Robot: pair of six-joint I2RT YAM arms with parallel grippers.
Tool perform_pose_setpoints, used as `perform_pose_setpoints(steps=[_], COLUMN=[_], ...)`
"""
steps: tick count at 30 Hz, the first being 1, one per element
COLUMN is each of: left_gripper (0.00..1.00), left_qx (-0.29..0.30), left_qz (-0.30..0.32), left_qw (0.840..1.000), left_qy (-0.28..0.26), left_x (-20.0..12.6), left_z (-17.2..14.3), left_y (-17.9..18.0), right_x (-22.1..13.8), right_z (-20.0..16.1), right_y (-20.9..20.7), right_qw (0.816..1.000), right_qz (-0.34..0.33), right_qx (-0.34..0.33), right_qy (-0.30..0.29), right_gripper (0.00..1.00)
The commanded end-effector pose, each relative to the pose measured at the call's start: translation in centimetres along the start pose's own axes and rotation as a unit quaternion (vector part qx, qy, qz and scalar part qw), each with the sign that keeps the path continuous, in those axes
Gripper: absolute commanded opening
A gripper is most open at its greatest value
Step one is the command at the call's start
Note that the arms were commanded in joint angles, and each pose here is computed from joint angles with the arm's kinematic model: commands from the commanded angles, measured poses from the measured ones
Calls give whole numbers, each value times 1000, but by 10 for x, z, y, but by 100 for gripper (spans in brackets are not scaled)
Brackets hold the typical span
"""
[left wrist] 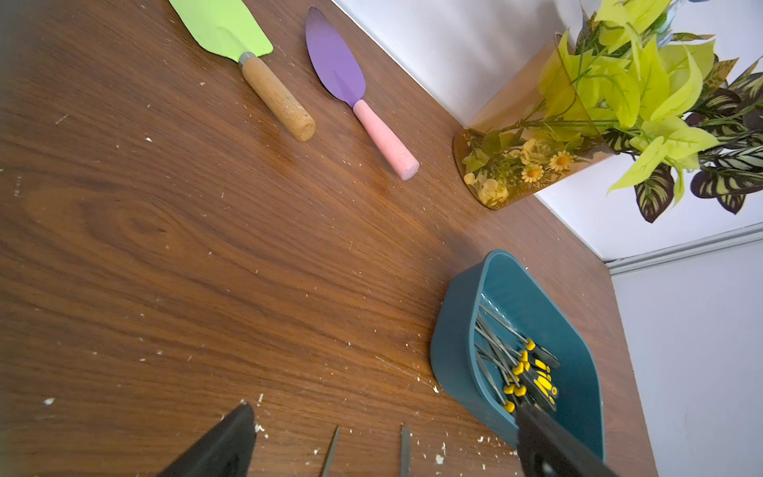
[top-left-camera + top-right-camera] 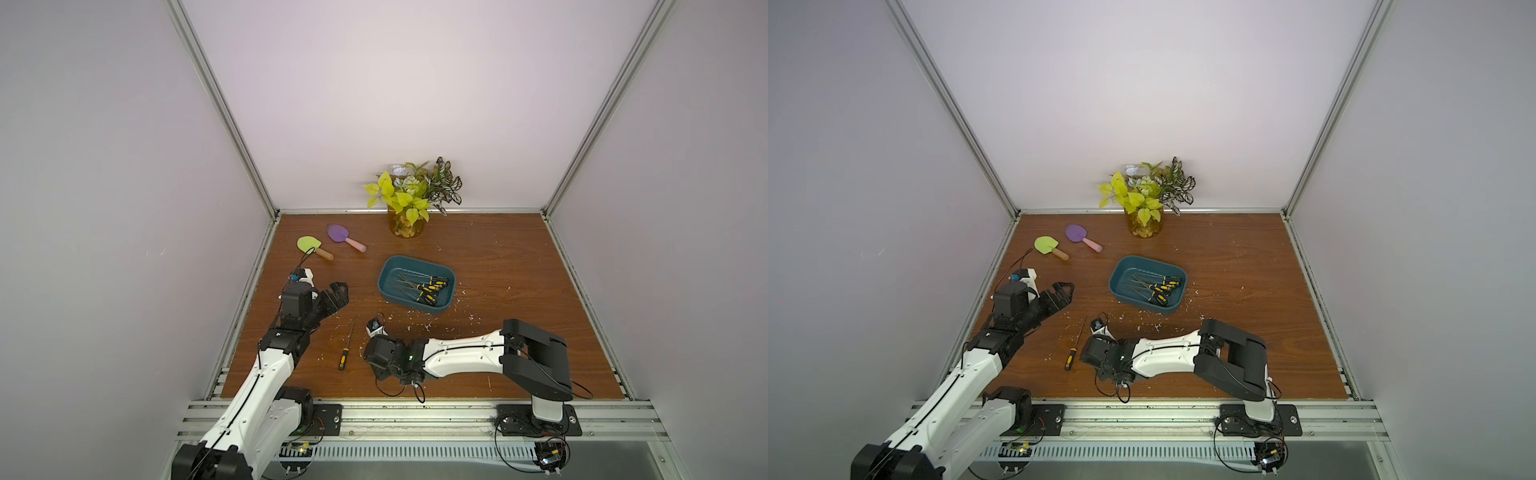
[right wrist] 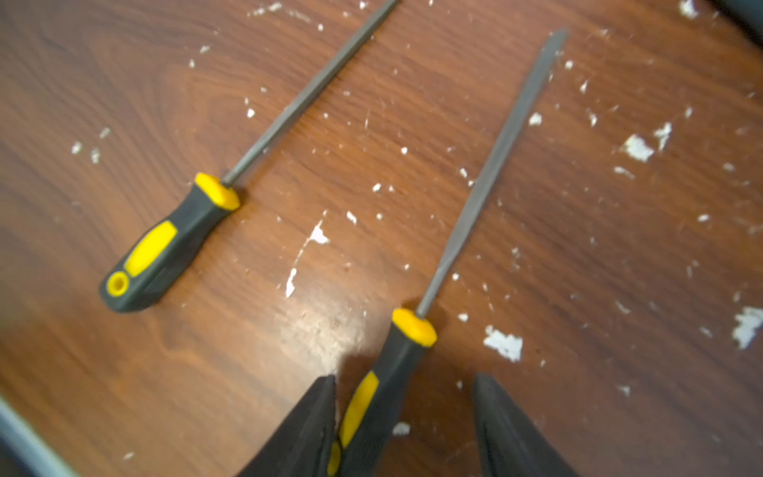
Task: Put the file tool into the storage box
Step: Pick up the file tool from the center of the board.
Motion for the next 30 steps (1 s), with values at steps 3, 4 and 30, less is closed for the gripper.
perform_pose_setpoints(steps=[3, 4, 30], left_gripper=[100, 100, 100], left_qx=[-5, -5, 21], left_qz=[-2, -1, -34], left_qw=[1000, 1000, 999], left_qy=[2, 3, -8], left_x=[2, 2, -11], left_z=[-1, -2, 14], left_y=[3, 3, -55], right_x=[2, 2, -77], right_z=[1, 0, 74], right_y=[-1, -4, -82], right_qw=[1000, 999, 988], right_qz=[-27, -37, -57], right_qx=[1, -2, -107], right_qy=[13, 16, -94], right_gripper=[56, 55, 9])
Point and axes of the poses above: each gripper's point midway between its finger pads, its own x axis out along the fingers, its own y axis along the line the jaws close on, z = x × y, the point moved 2 cm from there along -x, back along the fingers, and after that the axes turned 5 degrees about -x, right-handed, at the moved point
